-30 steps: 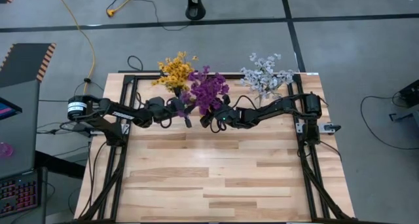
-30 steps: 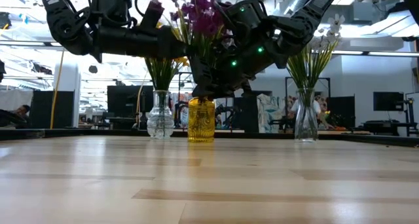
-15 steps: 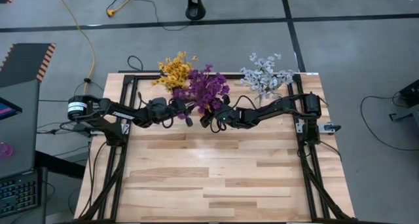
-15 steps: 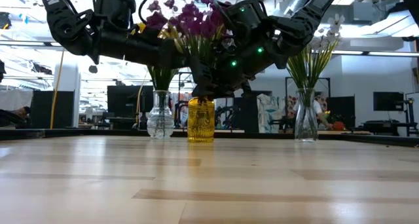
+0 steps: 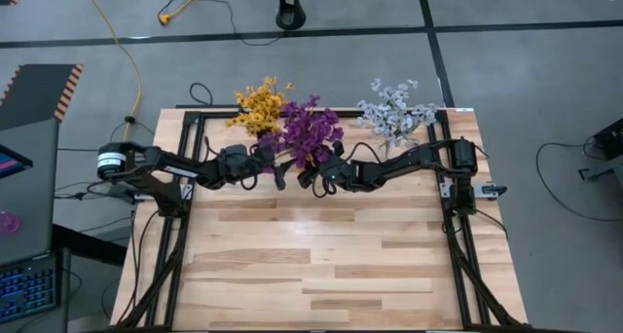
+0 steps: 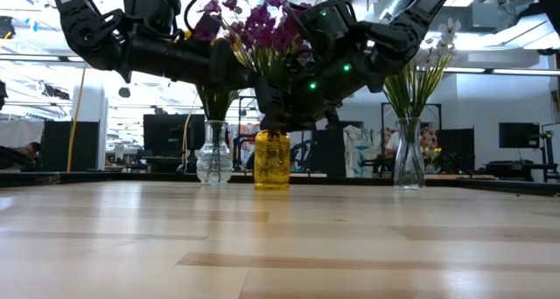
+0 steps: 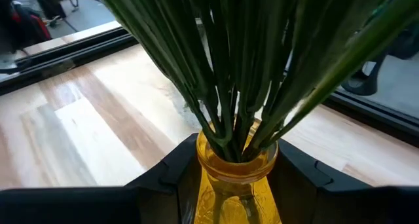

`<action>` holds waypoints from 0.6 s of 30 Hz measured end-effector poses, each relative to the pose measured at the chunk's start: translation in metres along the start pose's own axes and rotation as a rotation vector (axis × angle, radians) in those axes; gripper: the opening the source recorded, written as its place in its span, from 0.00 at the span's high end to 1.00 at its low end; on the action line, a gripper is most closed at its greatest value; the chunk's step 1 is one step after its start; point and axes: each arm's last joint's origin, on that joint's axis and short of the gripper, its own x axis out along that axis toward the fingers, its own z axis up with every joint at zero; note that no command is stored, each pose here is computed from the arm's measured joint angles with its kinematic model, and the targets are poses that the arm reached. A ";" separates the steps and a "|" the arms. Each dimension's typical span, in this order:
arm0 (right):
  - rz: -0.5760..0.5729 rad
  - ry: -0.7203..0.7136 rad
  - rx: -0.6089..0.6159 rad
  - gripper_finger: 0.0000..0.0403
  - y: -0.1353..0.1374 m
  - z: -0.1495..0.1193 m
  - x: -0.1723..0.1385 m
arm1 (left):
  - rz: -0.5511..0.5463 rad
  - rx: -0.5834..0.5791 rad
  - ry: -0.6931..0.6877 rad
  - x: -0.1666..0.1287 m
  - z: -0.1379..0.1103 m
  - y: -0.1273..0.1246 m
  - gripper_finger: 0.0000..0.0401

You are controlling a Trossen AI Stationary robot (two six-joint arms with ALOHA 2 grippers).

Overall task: Sort flowers into vase by color
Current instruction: Put the purple flowers into the yellow vase

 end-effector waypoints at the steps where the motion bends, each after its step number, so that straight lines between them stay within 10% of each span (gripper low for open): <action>1: -0.003 -0.001 0.001 0.55 0.000 0.000 0.000 | 0.000 -0.009 0.005 -0.001 0.001 0.000 0.50; 18: -0.138 -0.023 -0.001 0.55 -0.015 0.003 0.007 | -0.022 0.020 0.100 -0.035 0.031 0.008 0.45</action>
